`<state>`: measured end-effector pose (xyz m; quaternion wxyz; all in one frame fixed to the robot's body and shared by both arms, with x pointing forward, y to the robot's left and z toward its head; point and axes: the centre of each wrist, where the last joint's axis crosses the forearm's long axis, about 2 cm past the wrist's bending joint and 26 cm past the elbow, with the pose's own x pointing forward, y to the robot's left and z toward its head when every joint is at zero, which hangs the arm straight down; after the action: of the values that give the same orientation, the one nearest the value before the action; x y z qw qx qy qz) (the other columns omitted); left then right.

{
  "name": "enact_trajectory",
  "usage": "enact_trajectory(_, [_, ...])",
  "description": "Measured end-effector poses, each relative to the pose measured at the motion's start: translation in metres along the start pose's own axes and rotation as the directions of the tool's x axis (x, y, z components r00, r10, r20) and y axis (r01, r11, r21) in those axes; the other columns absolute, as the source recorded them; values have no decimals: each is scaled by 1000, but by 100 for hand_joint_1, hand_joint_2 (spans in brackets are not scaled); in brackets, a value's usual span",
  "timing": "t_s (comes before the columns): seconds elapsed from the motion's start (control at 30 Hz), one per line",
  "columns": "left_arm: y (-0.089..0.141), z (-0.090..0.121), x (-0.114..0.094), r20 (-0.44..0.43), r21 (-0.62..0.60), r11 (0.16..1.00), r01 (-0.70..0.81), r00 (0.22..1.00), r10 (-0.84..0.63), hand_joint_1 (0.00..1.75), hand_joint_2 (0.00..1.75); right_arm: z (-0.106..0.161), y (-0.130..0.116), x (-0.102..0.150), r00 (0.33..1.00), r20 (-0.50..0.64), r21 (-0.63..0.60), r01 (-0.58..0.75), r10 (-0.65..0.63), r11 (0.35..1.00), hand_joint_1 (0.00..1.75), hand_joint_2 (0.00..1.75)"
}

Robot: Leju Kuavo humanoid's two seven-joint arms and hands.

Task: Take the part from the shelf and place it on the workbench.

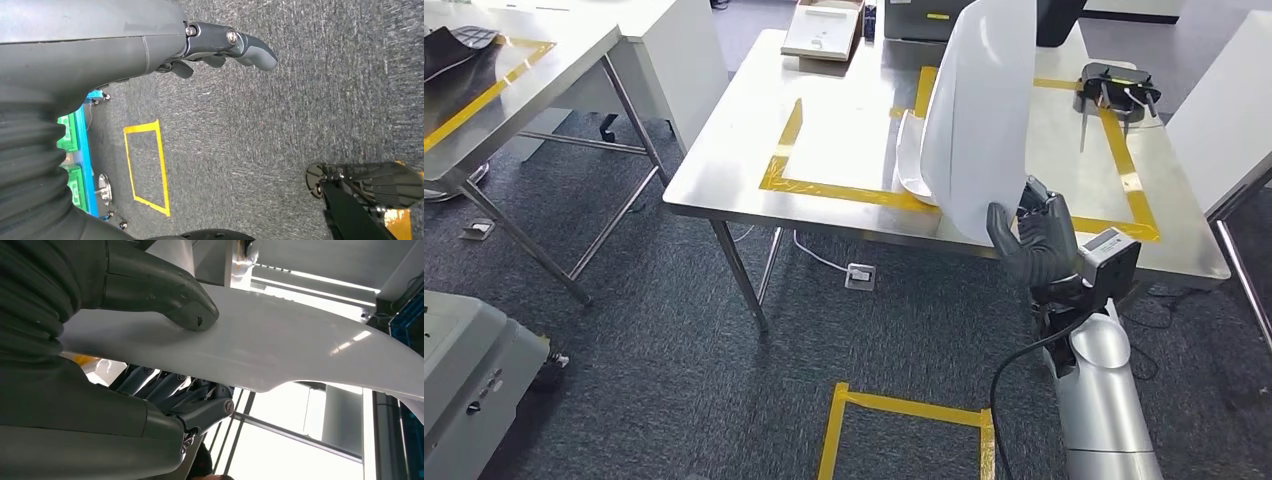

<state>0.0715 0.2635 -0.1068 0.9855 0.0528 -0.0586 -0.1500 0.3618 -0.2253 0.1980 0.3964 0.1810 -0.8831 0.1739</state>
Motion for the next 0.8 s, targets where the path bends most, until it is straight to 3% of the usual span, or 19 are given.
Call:
enact_trajectory(0.57, [-1, 0, -5, -4, -4, 1000, 4, 1000, -4, 0, 175, 3, 1, -7, 1000, -25, 4, 5, -5, 1000, 175, 175])
enact_trajectory(0.8, [0, 0, -3, 1, -5, 1000, 11, 1000, -11, 0, 175, 0, -4, -15, 997, -65, 0, -52, 52, 999, 175, 175])
